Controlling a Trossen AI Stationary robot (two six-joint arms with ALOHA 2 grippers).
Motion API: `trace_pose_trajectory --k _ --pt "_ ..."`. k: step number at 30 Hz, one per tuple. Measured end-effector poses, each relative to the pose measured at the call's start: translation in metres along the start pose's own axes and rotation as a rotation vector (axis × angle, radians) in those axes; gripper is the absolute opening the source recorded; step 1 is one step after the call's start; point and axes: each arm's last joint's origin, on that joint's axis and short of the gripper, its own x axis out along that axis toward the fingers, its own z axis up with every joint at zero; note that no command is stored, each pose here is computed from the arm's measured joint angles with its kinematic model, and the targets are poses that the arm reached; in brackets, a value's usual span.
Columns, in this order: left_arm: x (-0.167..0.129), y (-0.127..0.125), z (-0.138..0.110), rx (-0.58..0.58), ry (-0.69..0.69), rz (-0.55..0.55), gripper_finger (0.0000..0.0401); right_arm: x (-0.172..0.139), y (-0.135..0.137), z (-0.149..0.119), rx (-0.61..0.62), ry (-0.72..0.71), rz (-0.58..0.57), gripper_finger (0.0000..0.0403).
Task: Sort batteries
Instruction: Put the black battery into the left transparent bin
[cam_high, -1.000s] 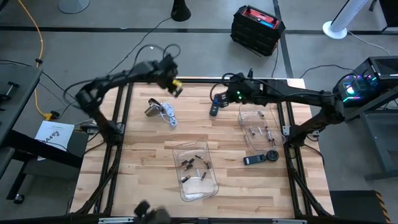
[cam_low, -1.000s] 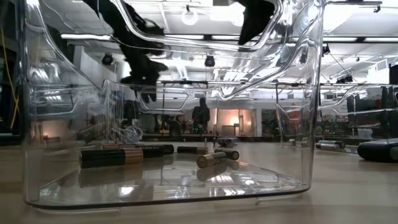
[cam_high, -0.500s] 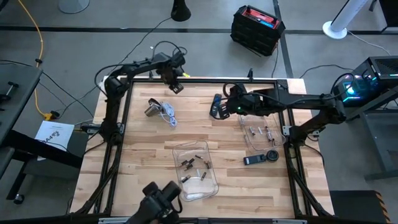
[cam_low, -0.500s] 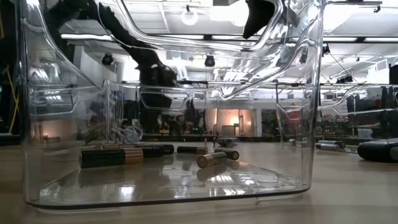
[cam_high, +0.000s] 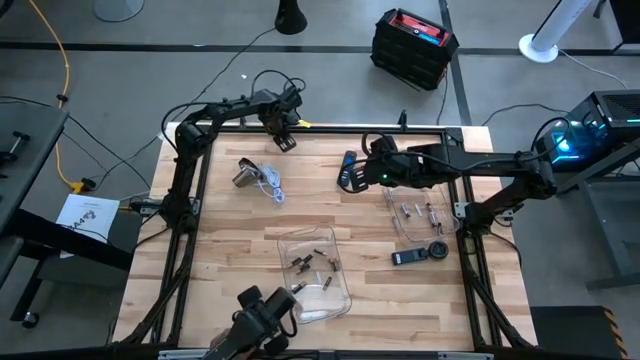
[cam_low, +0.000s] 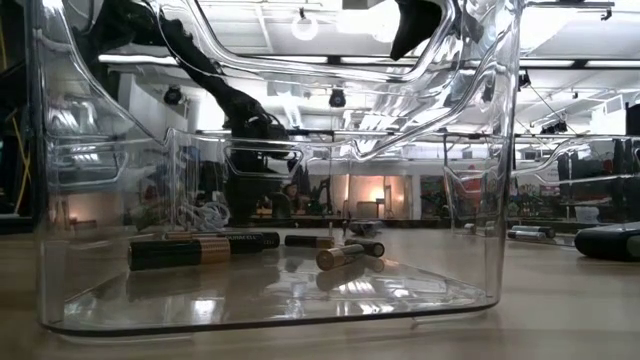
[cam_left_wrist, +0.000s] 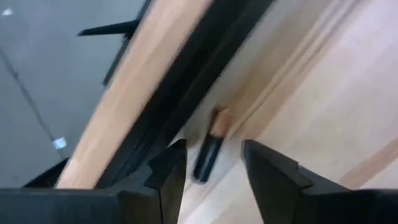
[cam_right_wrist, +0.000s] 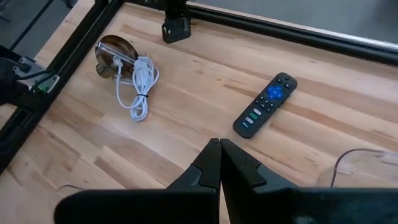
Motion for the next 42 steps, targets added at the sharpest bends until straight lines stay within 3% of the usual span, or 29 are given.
trace_pose_trajectory --k 7,12,15,18,21,24,27,34,37,39,42 --pt "0.017 -0.005 0.000 0.090 0.043 -0.060 0.0142 0.000 0.000 0.000 0.025 0.000 0.001 0.0000" --pt "0.006 -0.008 -0.006 0.025 0.072 -0.099 0.0028 0.000 0.000 0.000 0.019 -0.007 -0.005 0.0000" --pt "-0.016 -0.005 -0.017 -0.050 0.090 -0.187 0.0022 0.000 0.000 0.001 0.011 -0.020 -0.014 0.0000" --pt "-0.064 -0.002 -0.016 -0.082 -0.065 -0.169 0.0015 0.000 -0.001 0.001 -0.025 -0.021 -0.018 0.0000" --pt "-0.109 -0.013 -0.031 -0.067 -0.163 -0.249 0.0008 -0.001 -0.003 0.000 -0.069 -0.024 -0.043 0.0000" --pt "-0.146 -0.049 -0.051 0.041 -0.251 -0.369 0.0008 -0.001 -0.006 -0.002 -0.110 -0.014 -0.082 0.0000" --pt "-0.176 -0.096 -0.082 0.219 -0.320 -0.538 0.0008 -0.001 -0.009 -0.004 -0.133 0.004 -0.107 0.0000" --pt "-0.185 -0.224 -0.164 0.644 -0.469 -0.829 0.0008 -0.002 -0.013 -0.006 -0.197 0.037 -0.145 0.0000" --pt "-0.174 -0.268 -0.186 0.734 -0.600 -0.866 0.0014 -0.002 -0.014 -0.007 -0.221 0.040 -0.145 0.0000" --pt "-0.173 -0.289 -0.192 0.728 -0.712 -0.836 0.0015 -0.001 -0.014 -0.006 -0.217 0.045 -0.144 0.0000" --pt "-0.169 -0.305 -0.191 0.695 -0.754 -0.796 0.0020 -0.001 -0.014 -0.006 -0.214 0.056 -0.136 0.0000"
